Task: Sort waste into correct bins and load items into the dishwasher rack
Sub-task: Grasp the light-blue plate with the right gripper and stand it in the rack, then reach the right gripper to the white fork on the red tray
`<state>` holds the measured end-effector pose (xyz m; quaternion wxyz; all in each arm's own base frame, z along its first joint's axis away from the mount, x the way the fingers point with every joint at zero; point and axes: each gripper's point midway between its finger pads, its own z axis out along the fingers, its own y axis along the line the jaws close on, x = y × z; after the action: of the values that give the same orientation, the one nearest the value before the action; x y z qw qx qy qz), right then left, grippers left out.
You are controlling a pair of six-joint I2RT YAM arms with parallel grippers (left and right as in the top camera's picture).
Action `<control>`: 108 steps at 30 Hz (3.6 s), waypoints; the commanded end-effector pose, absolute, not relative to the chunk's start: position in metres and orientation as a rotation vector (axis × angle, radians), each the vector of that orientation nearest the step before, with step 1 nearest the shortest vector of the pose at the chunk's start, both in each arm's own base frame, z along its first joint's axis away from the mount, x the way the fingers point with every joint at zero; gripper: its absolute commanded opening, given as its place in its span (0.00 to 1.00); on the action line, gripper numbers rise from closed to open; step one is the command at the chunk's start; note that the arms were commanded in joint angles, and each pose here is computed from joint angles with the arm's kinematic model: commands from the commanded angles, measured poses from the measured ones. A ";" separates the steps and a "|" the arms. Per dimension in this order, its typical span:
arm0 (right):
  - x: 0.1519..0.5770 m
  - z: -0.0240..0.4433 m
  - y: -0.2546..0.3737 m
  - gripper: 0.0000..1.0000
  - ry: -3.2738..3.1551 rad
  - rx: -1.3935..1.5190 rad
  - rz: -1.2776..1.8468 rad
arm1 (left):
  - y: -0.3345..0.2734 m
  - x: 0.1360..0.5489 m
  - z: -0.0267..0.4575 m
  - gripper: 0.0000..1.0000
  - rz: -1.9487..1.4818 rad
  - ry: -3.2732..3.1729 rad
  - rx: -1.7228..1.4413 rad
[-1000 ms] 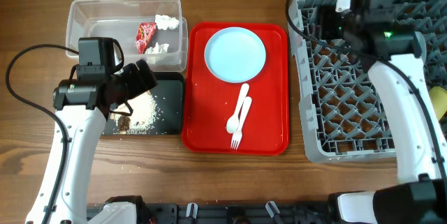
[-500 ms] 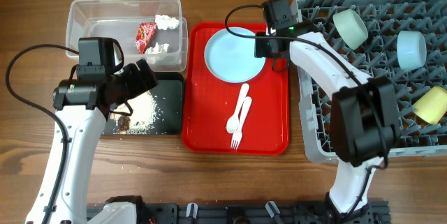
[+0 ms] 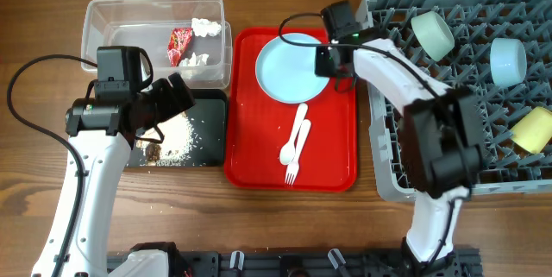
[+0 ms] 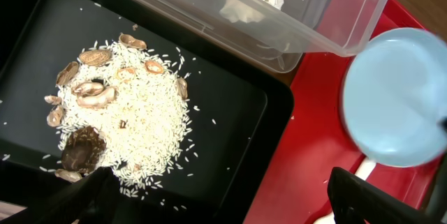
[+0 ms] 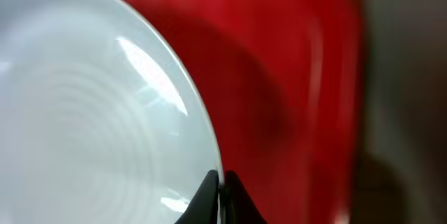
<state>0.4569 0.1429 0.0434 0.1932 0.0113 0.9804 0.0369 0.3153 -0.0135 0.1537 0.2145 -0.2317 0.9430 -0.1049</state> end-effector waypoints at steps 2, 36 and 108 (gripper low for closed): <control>0.483 0.209 0.090 0.04 2.342 -0.070 -0.082 | -0.012 0.317 0.161 0.96 -0.297 2.593 -0.646; 0.510 0.222 -0.191 0.67 2.204 -0.077 -1.262 | -0.012 0.317 0.161 0.97 -0.297 2.593 -0.646; 0.347 0.000 0.149 0.22 2.889 -0.099 -0.007 | -0.012 0.316 0.160 1.00 -0.296 2.601 -0.648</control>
<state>0.3341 0.1521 0.0013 0.1153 0.0015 0.9933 0.0086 0.3137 -0.0135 0.1529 0.2111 -0.2321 0.9438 -0.1041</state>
